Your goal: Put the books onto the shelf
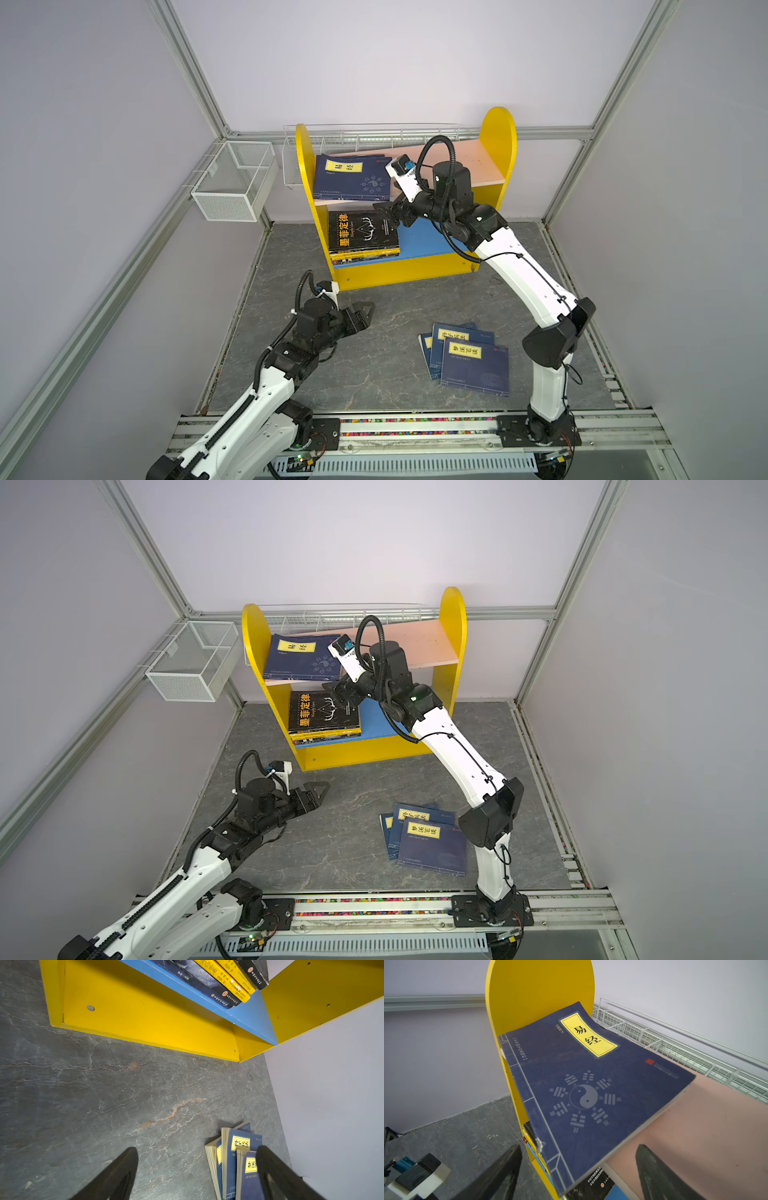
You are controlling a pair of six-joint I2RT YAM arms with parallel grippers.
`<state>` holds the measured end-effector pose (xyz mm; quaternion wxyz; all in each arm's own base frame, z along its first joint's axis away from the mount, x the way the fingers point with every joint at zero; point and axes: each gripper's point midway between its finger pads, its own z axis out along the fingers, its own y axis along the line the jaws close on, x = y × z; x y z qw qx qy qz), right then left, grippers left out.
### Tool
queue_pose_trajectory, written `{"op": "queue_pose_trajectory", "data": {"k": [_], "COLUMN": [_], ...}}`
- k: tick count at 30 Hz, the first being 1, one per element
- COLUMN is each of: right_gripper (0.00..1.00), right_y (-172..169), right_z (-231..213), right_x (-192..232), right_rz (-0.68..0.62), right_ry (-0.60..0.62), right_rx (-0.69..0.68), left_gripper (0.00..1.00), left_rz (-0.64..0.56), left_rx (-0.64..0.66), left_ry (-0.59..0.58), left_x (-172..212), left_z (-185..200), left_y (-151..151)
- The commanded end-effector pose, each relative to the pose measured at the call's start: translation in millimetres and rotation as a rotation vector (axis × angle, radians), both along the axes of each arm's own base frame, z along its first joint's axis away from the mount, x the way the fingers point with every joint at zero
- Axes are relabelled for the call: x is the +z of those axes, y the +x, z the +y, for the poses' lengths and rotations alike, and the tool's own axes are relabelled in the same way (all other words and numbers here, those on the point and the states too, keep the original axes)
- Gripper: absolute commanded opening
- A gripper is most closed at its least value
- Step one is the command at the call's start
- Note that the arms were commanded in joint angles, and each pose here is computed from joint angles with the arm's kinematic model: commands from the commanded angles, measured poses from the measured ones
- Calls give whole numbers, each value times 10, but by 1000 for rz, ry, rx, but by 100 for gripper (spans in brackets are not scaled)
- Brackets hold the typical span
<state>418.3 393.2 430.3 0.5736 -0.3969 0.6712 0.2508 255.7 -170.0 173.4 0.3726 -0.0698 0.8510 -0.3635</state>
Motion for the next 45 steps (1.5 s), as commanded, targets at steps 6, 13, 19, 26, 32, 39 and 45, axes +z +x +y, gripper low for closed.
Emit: {"op": "queue_pose_trajectory", "data": {"k": [6,13,19,26,32,39,45], "right_gripper": [89,90,90,91,90,90,91], "right_y": [-54,99,176,215,233,333,349], "right_z": [26,118,176,192,247,320,378], "right_x": [109,68,23,-23,10,-30,-113], "right_rz": [-56,-68,-79,-72,-77,-60,-24], "right_ry": [-16,-17,-25,-25,10,42,58], "right_rx": [39,27,33,30,46,36,47], "left_gripper": [89,89,89,89,89,89,89], "left_rz": [-24,-22,-20,-16,-10,-9,-1], "left_rx": [3,13,16,15,10,12,11], "left_ry": [-3,2,7,5,4,7,13], "left_x": [85,81,74,65,50,48,22], "left_z": [7,28,35,27,9,15,13], "left_y": [26,23,23,27,42,36,41]}}
